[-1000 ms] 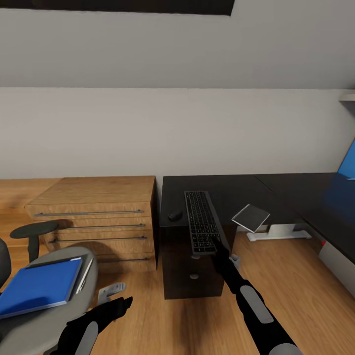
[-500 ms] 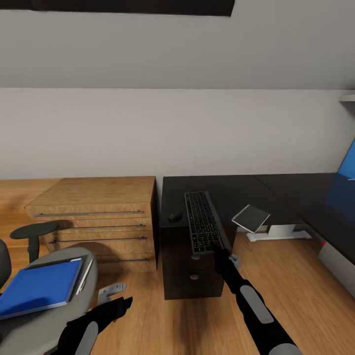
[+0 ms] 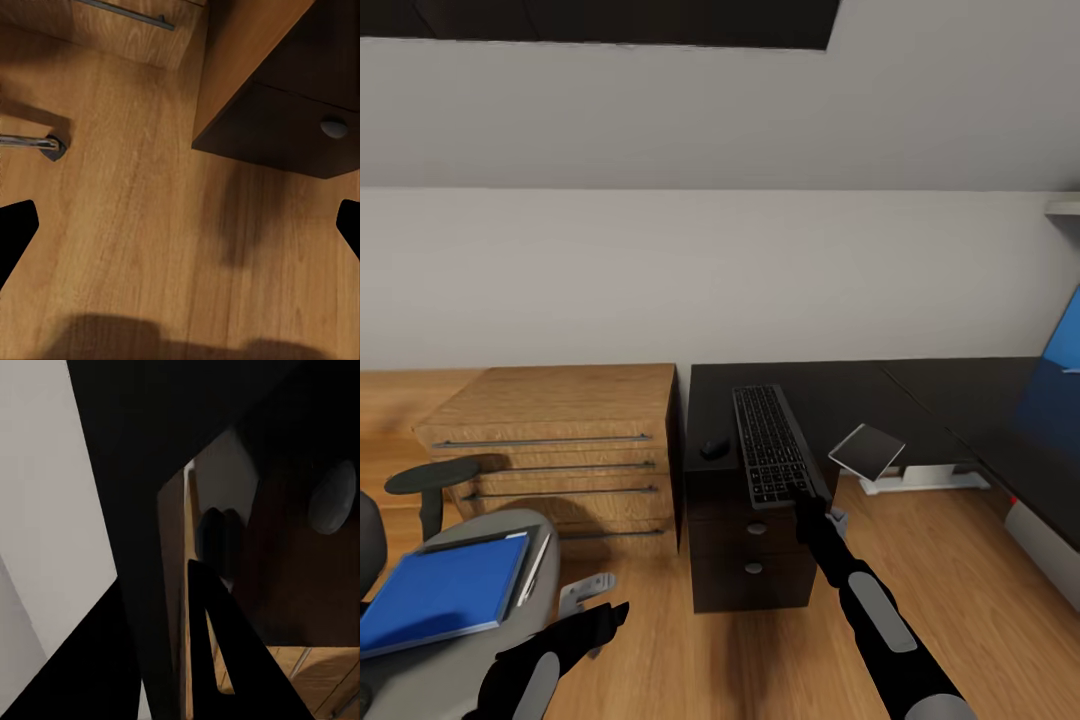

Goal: In the bedroom, organize the workspace by keeping the computer under the desk, ensuring the monitor is on the desk, placing the keyboard on the desk next to the monitor, placing the mouse on the desk next to the keyboard, moving the folder from the swivel chair onto the desk next to the mouse, stacking the notebook on top of the folder with the pen on top of the notebook, and positioning the swivel chair next to the desk.

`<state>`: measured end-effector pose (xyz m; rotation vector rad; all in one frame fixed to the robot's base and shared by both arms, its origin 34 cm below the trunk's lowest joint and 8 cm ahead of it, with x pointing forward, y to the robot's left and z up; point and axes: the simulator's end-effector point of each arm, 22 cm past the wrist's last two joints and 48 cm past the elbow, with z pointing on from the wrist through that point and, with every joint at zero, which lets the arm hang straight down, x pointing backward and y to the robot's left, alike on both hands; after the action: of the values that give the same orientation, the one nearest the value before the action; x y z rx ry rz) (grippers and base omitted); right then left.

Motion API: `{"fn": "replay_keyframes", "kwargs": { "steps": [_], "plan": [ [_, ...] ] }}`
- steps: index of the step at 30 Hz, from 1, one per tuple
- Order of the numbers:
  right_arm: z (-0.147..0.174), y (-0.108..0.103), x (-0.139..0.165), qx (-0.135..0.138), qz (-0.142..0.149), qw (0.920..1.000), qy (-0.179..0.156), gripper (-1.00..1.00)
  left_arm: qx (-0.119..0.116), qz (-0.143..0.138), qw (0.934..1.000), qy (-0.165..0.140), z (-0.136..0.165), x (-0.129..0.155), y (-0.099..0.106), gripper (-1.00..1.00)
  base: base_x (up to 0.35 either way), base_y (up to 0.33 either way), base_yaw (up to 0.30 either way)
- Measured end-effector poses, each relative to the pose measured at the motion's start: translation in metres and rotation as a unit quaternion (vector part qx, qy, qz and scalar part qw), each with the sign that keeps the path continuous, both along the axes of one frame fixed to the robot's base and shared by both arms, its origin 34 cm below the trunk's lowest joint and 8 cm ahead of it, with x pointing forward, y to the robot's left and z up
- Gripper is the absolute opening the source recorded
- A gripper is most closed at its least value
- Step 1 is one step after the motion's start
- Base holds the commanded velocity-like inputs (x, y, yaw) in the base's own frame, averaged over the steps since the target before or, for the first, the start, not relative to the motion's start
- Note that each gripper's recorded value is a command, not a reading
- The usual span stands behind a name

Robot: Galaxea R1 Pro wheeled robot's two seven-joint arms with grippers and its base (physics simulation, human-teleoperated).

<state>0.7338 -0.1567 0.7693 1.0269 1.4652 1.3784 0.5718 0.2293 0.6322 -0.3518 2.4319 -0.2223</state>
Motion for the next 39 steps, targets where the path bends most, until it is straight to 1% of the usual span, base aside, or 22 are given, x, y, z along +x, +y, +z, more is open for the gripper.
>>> {"fn": "replay_keyframes", "kwargs": {
  "steps": [3,8,12,15,16,20,22,26,30,33,39],
  "plan": [
    [0.010,0.000,0.002,0.001,0.001,1.0000,-0.004,-1.00,0.001,0.001,1.0000,0.000,0.005,0.001,0.000,1.00,-0.121,-0.002,0.000],
    [0.021,0.000,0.003,0.001,0.001,1.0000,-0.006,-1.00,0.000,-0.007,1.0000,0.001,0.014,0.001,-0.006,1.00,-0.304,-0.074,0.000],
    [0.037,0.000,0.003,0.002,0.001,0.9999,-0.016,-1.00,0.001,-0.009,1.0000,0.001,0.021,0.002,-0.008,1.00,-0.331,-0.158,0.000],
    [0.062,-0.002,-0.006,0.002,-0.003,0.9992,-0.040,-1.00,0.002,-0.009,0.9999,0.005,0.023,0.000,-0.008,1.00,-0.312,-0.197,0.000],
    [0.068,-0.003,-0.010,-0.002,-0.005,0.9992,-0.040,-1.00,0.005,-0.009,0.9999,0.009,0.023,-0.001,-0.008,1.00,-0.292,-0.207,0.000],
    [0.063,-0.004,-0.014,-0.017,-0.008,0.9998,-0.005,-1.00,0.010,-0.011,0.9998,0.012,0.028,-0.002,-0.010,1.00,-0.152,-0.110,0.000],
    [0.066,-0.004,-0.014,-0.019,-0.007,0.9998,0.002,-1.00,0.010,-0.012,0.9998,0.013,0.032,-0.002,-0.011,1.00,-0.053,-0.038,0.000],
    [0.077,-0.004,-0.014,-0.023,-0.007,0.9997,0.002,-1.00,0.011,-0.013,0.9998,0.013,0.038,-0.002,-0.011,1.00,-0.020,-0.014,0.000],
    [0.077,-0.014,-0.013,-0.031,-0.008,0.9995,0.002,-1.00,0.011,-0.013,0.9998,0.014,0.037,-0.003,-0.011,1.00,-0.003,-0.002,0.000],
    [0.077,-0.015,-0.013,-0.031,-0.009,0.9995,0.002,-1.00,0.011,-0.012,0.9997,0.016,0.036,-0.004,-0.010,1.00,0.000,0.000,0.000],
    [0.079,-0.016,-0.013,-0.032,-0.011,0.9994,-0.002,-1.00,0.013,-0.011,0.9996,0.021,0.032,-0.006,-0.008,1.00,-0.023,-0.249,0.000]
  ]
}}
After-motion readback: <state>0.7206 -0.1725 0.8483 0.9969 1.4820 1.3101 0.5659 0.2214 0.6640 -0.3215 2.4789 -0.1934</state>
